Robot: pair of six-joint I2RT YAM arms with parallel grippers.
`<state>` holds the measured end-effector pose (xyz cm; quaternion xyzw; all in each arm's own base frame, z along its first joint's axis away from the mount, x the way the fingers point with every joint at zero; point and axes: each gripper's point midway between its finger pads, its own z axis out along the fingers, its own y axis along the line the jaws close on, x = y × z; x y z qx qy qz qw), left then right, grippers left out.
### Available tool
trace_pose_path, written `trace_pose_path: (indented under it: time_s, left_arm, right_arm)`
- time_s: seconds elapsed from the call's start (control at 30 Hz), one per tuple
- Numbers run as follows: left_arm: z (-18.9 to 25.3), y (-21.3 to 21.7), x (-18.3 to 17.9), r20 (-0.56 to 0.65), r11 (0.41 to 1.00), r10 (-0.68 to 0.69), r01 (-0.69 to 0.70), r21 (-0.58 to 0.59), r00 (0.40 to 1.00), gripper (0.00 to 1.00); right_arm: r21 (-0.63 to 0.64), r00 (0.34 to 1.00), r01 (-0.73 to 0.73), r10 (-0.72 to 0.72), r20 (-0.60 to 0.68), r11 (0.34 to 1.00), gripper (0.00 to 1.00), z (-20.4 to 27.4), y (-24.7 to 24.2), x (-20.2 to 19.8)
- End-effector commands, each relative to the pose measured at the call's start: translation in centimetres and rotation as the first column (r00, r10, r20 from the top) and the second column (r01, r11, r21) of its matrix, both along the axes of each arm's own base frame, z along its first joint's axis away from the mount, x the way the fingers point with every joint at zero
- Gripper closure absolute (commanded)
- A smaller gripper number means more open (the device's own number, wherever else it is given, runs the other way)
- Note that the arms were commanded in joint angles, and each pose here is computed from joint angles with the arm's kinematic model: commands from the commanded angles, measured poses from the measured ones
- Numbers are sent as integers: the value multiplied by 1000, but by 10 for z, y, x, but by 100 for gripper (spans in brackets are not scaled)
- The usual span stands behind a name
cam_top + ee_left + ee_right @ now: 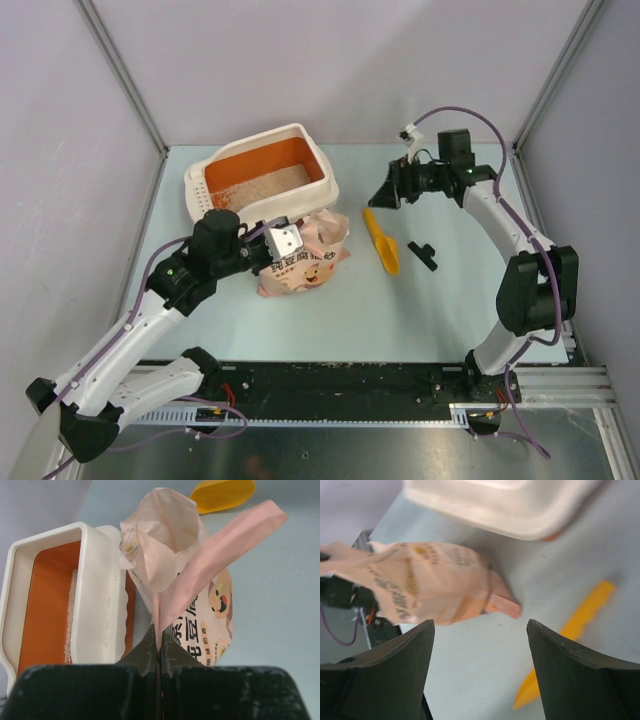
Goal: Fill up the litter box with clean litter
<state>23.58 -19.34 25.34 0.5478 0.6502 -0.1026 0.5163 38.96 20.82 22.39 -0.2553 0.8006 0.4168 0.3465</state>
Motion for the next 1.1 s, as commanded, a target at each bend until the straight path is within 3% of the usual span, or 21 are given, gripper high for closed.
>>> trace_pose_path:
  time_s: [0.0,0.13,0.27,0.4,0.5,0.6,0.63,0.73,1.07]
  left_arm:
    - [34,-6,2,79,994,6,3,-108,997,100]
    - [42,-4,2,92,992,21,-9,-129,996,100]
    - [45,-3,3,98,990,29,-15,-139,995,100]
    - [50,-3,4,114,990,31,-14,-143,993,100]
    - [54,-3,4,128,989,27,-8,-144,991,100]
    - [54,-7,1,136,990,-12,30,-136,991,100]
    - [54,-9,0,137,990,-24,42,-134,990,100]
    - [56,-20,-6,134,985,-82,101,-140,988,100]
    - [93,-33,13,236,978,-72,115,-175,969,100]
  right_arm:
    - [71,973,-219,212,93,973,21,21,42,-40]
    - [78,966,-222,208,150,972,22,38,68,-44]
    - [-50,974,-122,129,187,991,23,28,88,-37]
    - [-118,989,-43,59,135,992,28,10,93,-35]
    - [-191,990,-21,46,132,981,39,0,95,-41]
    - [-278,985,43,7,175,960,59,1,88,-43]
    - [-288,983,60,-6,183,956,76,5,85,-44]
    - [-289,980,102,-46,195,952,97,17,78,-44]
    - [-220,981,118,-80,175,968,100,52,49,-68]
